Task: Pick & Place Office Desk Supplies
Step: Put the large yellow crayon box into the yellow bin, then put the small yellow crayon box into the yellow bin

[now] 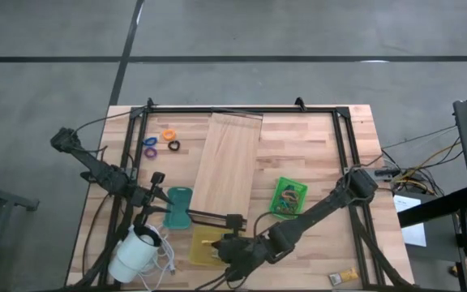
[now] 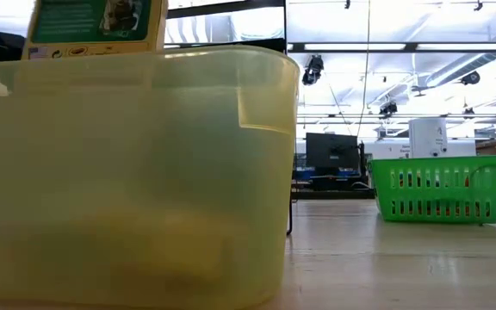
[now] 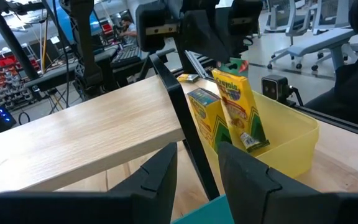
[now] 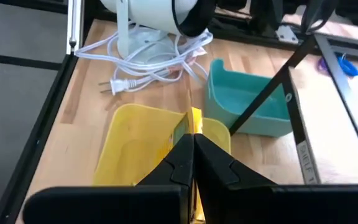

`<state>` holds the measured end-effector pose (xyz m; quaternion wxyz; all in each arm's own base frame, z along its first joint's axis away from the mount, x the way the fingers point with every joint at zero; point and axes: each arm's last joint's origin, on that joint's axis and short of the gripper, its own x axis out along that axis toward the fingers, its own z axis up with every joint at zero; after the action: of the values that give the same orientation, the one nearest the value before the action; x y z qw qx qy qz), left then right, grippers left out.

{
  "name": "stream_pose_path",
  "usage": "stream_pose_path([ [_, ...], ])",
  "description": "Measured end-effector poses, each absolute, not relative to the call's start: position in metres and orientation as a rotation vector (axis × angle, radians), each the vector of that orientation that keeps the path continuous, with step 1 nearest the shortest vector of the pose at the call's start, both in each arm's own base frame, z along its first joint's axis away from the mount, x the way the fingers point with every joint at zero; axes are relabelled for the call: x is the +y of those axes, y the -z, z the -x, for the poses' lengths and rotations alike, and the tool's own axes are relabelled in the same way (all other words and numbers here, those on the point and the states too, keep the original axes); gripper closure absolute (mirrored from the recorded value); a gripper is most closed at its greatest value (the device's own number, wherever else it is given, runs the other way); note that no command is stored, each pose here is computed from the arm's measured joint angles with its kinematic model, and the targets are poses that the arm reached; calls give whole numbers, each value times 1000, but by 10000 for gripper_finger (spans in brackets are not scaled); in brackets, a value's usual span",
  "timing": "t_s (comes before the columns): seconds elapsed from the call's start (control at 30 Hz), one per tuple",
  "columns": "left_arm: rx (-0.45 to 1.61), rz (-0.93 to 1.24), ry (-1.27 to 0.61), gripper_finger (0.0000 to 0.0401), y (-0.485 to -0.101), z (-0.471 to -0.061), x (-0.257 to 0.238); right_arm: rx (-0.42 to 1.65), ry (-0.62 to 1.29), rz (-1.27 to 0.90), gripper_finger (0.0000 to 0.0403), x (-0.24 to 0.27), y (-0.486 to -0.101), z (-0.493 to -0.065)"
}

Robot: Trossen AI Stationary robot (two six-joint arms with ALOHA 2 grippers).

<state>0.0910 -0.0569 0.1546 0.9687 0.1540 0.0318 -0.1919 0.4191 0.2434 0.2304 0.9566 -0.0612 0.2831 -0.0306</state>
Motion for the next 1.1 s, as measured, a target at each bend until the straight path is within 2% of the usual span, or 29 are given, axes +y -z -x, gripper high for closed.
stream_pose_path([
  [0.5,64,-311,387,281,-155,-91,-57,601,38,77,389,242,-225,-418],
  [0.83,64,-311,388,281,-155,-91,-57,605,46,82,313,241,-220,-420],
  [1.1,64,-311,388,281,-155,-91,-57,588,57,97,271,241,-220,-421],
])
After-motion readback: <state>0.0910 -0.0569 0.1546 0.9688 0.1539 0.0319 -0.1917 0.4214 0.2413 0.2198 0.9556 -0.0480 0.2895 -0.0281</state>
